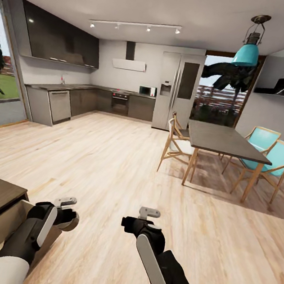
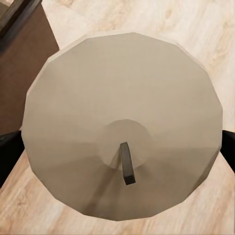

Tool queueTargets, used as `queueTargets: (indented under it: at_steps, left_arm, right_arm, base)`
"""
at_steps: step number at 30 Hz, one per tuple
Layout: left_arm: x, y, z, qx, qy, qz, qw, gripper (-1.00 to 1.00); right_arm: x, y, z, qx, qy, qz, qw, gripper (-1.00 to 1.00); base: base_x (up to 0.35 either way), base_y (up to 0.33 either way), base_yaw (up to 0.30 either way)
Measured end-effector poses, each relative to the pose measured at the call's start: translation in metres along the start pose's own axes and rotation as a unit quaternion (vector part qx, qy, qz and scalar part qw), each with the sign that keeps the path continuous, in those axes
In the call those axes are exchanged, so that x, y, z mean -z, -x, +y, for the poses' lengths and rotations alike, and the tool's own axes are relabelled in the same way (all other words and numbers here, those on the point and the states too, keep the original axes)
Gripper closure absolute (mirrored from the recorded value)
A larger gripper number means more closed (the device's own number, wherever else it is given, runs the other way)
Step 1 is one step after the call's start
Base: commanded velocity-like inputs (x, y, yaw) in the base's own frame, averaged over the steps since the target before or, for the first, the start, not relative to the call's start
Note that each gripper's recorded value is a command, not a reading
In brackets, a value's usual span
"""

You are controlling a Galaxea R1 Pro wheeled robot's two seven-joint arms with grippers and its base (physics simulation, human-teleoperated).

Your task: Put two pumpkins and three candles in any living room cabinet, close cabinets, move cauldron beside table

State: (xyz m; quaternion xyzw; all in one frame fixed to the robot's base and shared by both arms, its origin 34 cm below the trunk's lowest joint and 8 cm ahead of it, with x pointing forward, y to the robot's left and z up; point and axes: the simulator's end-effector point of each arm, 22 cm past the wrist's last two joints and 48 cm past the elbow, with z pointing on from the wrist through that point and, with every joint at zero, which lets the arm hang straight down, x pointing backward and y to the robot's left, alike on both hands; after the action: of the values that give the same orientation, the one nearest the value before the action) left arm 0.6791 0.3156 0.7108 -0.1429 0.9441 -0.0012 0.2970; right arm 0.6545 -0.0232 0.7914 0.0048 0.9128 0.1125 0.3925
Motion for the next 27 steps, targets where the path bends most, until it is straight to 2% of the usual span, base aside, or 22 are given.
queueTargets:
  at_steps: [4,6,8,10,20,27]
  left_arm:
    - [0.000,-0.002,-0.002,-0.005,0.002,0.001,1.0000,1.00]
    - [0.001,-0.002,-0.012,-0.010,-0.004,0.001,0.9999,1.00]
    - [0.005,0.000,-0.019,-0.024,-0.006,0.001,0.9997,1.00]
    - [0.008,0.002,-0.021,-0.029,-0.005,0.001,0.9996,1.00]
    - [0.020,0.010,-0.029,-0.030,-0.010,0.002,0.9995,1.00]
    - [0.021,0.010,-0.028,-0.032,-0.008,0.000,0.9995,1.00]
  right_arm:
    - [0.000,0.000,0.000,0.000,0.000,0.000,1.0000,-1.00]
    - [0.001,0.001,0.000,0.000,0.000,0.000,1.0000,-1.00]
    - [0.003,0.004,0.001,0.000,0.000,0.000,1.0000,-1.00]
    - [0.005,0.007,0.002,0.000,0.000,0.000,1.0000,-1.00]
    - [0.015,0.019,0.005,0.000,0.000,0.000,1.0000,-1.00]
    - [0.016,0.020,0.005,0.000,0.000,-0.001,1.0000,-1.00]
  base:
    - [0.015,-0.024,0.288]
    - [0.002,-0.003,0.288]
    - [0.000,-0.001,0.288]
    - [0.000,0.000,0.287]
    - [0.006,0.000,0.287]
    - [0.258,-0.079,0.141]
